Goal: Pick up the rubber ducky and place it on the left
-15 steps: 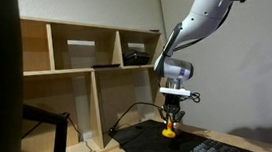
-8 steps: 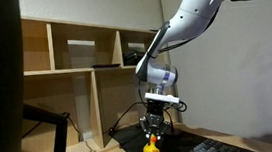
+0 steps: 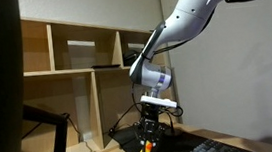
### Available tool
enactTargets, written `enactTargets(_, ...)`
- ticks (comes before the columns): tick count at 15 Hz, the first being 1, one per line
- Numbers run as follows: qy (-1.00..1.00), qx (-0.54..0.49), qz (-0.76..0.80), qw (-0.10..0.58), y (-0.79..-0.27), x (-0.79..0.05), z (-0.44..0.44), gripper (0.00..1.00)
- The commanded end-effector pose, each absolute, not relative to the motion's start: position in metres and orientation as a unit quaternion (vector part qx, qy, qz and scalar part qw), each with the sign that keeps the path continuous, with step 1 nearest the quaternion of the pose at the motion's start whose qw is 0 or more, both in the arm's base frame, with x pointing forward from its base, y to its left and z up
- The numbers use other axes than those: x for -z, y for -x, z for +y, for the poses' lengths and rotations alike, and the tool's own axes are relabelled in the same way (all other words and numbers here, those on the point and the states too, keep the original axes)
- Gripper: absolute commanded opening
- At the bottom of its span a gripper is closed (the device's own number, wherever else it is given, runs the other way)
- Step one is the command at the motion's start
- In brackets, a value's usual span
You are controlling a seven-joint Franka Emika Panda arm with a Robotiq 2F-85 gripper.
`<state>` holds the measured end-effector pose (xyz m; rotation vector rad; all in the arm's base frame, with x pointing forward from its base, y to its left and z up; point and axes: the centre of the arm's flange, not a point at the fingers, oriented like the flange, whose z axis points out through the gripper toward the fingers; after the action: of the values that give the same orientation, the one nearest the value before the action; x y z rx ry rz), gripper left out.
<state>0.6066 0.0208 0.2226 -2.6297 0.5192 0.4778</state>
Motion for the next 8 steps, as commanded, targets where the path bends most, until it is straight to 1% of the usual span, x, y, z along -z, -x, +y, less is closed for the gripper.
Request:
enactTargets(1, 0.964, -0.151, 0.126, 0.178, -0.602, -0.195, 0.072, 0.06)
enactTargets(5, 0.987, -0.071, 0.061, 0.129, -0.611, -0.172, 0.13, 0.06)
enactTargets(8, 0.996, -0.004, 0.019, 0.087, -0.614, -0.166, 0.153, 0.06)
